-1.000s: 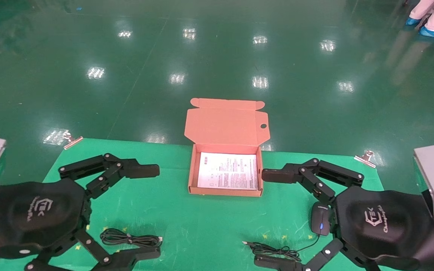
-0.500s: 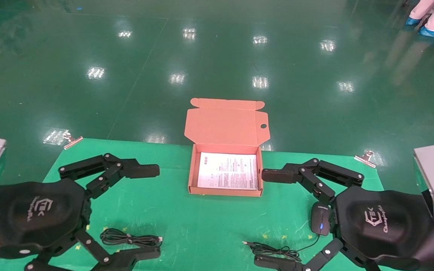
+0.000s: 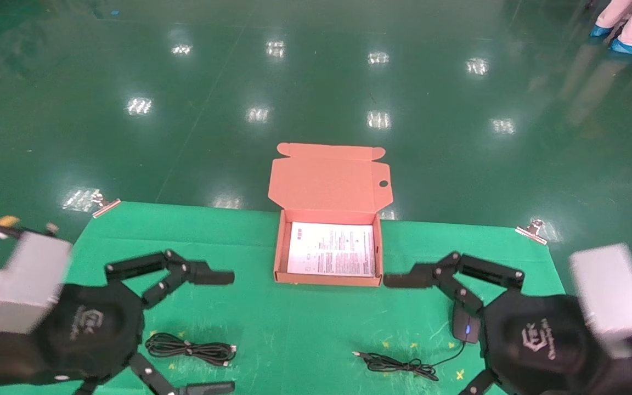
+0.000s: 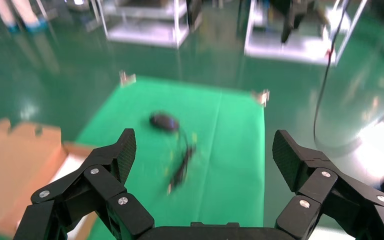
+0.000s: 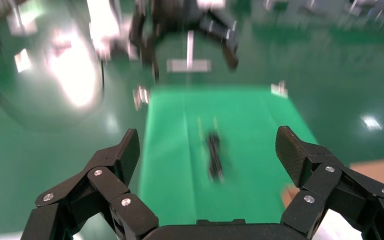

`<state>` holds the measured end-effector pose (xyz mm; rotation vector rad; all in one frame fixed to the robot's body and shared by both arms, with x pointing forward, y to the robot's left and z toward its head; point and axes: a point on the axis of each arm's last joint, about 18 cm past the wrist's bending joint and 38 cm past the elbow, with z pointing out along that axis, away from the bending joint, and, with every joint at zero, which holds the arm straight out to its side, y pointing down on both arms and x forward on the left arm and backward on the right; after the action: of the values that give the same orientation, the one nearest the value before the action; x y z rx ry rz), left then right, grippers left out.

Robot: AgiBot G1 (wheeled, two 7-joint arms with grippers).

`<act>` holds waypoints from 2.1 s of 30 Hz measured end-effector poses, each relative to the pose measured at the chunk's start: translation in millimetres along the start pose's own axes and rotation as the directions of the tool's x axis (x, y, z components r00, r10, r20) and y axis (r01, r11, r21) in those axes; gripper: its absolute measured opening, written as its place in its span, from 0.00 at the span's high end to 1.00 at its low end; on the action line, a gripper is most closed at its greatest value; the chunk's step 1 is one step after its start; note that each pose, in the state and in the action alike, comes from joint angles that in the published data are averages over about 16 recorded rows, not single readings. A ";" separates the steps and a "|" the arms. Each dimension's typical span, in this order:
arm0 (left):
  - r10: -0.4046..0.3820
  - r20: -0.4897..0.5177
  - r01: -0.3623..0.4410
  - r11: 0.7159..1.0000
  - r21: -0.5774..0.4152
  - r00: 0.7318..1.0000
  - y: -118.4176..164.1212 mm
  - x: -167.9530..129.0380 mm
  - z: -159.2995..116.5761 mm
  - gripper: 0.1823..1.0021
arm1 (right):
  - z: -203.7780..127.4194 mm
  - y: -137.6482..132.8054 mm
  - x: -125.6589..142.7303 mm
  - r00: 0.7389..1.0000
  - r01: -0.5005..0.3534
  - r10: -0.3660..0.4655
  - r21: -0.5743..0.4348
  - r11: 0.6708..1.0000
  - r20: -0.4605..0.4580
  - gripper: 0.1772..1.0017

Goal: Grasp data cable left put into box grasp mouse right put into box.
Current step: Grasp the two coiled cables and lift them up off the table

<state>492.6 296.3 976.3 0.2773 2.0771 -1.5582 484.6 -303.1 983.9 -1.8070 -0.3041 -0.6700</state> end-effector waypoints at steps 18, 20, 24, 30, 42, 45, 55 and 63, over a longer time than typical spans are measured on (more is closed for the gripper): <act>0.233 -0.116 -0.259 0.810 -0.526 0.966 53.6 -43.3 38.1 0.00 | 18.4 55.4 40.1 0.893 0.449 -0.344 -0.543 0.710 0.288 0.00; 0.261 -0.133 -0.289 0.762 -0.580 0.956 61.1 -49.8 42.2 0.00 | 22.3 63.8 42.2 0.882 0.470 -0.346 -0.569 0.675 0.319 0.00; 0.299 -0.165 -0.329 0.664 -0.671 0.940 78.1 -60.5 51.3 0.00 | 31.6 82.8 45.1 0.865 0.501 -0.341 -0.614 0.610 0.367 0.00; 0.310 -0.191 -0.340 0.552 -0.761 0.931 107.6 -67.0 65.0 0.00 | 45.4 115.6 47.8 0.851 0.525 -0.336 -0.674 0.520 0.403 0.00; 0.257 -0.176 -0.280 0.458 -0.843 0.950 164.1 -66.9 86.3 0.00 | 70.3 175.0 41.4 0.871 0.483 -0.325 -0.765 0.425 0.369 0.00; 0.236 -0.154 -0.250 0.460 -0.852 0.959 175.4 -69.6 89.5 0.00 | 77.6 185.0 38.7 0.888 0.451 -0.312 -0.779 0.435 0.339 0.00; 0.159 -0.043 -0.117 0.493 -0.862 0.986 203.2 -85.7 91.2 0.00 | 101.6 209.9 40.6 0.932 0.348 -0.269 -0.802 0.485 0.242 0.00; 0.112 0.034 -0.030 0.519 -0.854 0.993 215.9 -95.3 87.5 0.00 | 115.1 223.4 47.7 0.942 0.317 -0.264 -0.806 0.500 0.206 0.00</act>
<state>696.8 296.2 829.2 -0.0833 2.4389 -0.3126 672.0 -276.9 811.8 -2.7462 -0.3667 -1.1402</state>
